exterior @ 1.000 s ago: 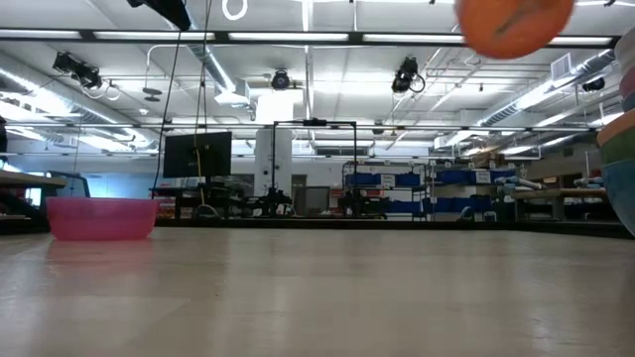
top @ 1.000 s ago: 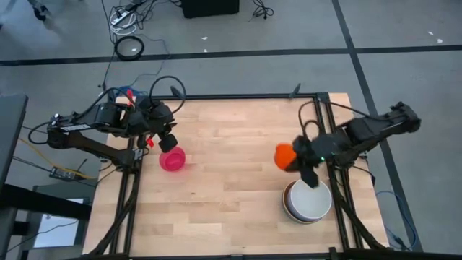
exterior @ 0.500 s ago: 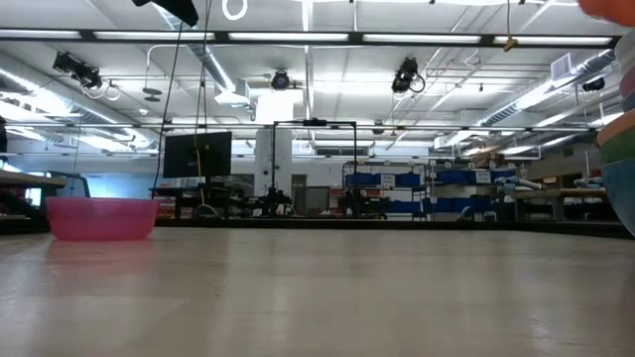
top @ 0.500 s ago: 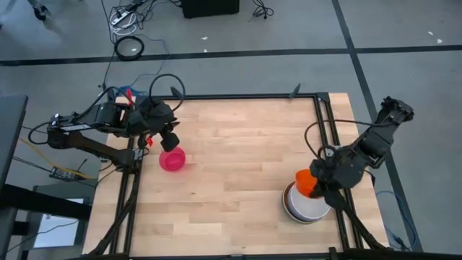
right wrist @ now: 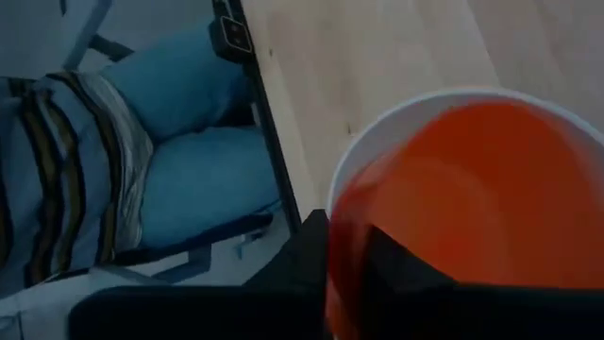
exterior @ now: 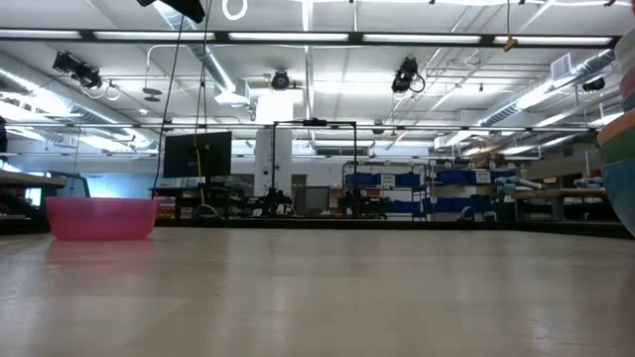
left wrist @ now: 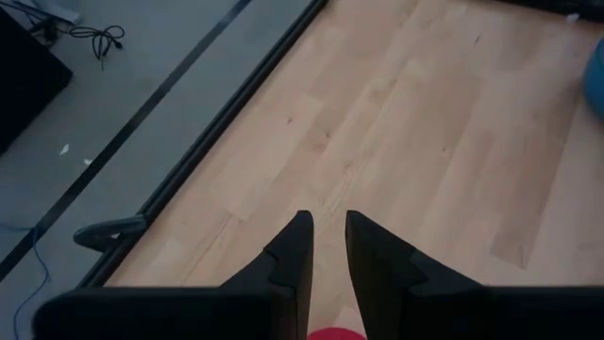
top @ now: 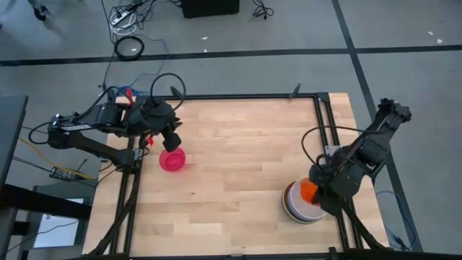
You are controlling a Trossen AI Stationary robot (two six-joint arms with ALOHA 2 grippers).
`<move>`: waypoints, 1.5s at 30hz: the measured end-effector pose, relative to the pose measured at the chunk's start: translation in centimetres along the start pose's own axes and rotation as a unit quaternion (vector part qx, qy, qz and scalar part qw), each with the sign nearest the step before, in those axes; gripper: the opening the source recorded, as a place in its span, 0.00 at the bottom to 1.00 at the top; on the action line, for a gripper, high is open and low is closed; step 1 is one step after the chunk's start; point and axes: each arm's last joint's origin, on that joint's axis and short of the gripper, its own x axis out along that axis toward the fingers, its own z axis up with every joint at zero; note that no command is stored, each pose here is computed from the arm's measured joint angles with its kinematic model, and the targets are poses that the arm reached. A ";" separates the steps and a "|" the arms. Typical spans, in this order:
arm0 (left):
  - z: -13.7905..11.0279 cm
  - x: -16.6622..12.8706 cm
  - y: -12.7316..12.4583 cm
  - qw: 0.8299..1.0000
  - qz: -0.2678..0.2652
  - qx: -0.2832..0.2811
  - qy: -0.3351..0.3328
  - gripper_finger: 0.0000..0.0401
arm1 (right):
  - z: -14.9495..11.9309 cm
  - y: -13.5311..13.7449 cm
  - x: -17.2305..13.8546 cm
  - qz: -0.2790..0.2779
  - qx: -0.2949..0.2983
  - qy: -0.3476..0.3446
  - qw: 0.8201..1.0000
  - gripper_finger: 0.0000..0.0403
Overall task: Nest bowls inside each other
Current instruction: Stack the orange bowl into the white bowl, then stack the red bowl into the orange bowl
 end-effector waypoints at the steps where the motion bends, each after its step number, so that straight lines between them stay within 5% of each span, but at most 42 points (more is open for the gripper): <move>1: 0.0 0.0 0.0 1.000 0.000 0.000 0.000 0.18 | 0.0 0.1 0.2 -0.003 0.004 0.002 1.000 0.10; 14: 0.0 0.0 0.0 1.000 -0.001 0.000 0.001 0.18 | 0.2 0.5 1.8 -0.024 0.010 0.020 0.999 0.38; 21: -0.2 0.0 -0.2 0.999 -0.031 -0.012 0.023 0.18 | 0.6 -0.8 -0.1 -0.073 -0.012 -0.101 0.992 0.38; 28: -1.6 1.3 -0.6 0.994 -0.013 -0.007 0.108 0.18 | 0.9 -3.1 -1.7 -0.204 -0.026 -0.255 0.945 0.37; 37: -6.9 6.0 -2.0 0.978 0.008 0.011 0.209 0.18 | 2.0 -4.5 -2.4 -0.308 -0.035 -0.376 0.873 0.37; 45: -11.8 10.3 -2.9 0.967 -0.006 -0.008 0.256 0.18 | 3.2 -5.0 -2.5 -0.344 -0.044 -0.377 0.859 0.36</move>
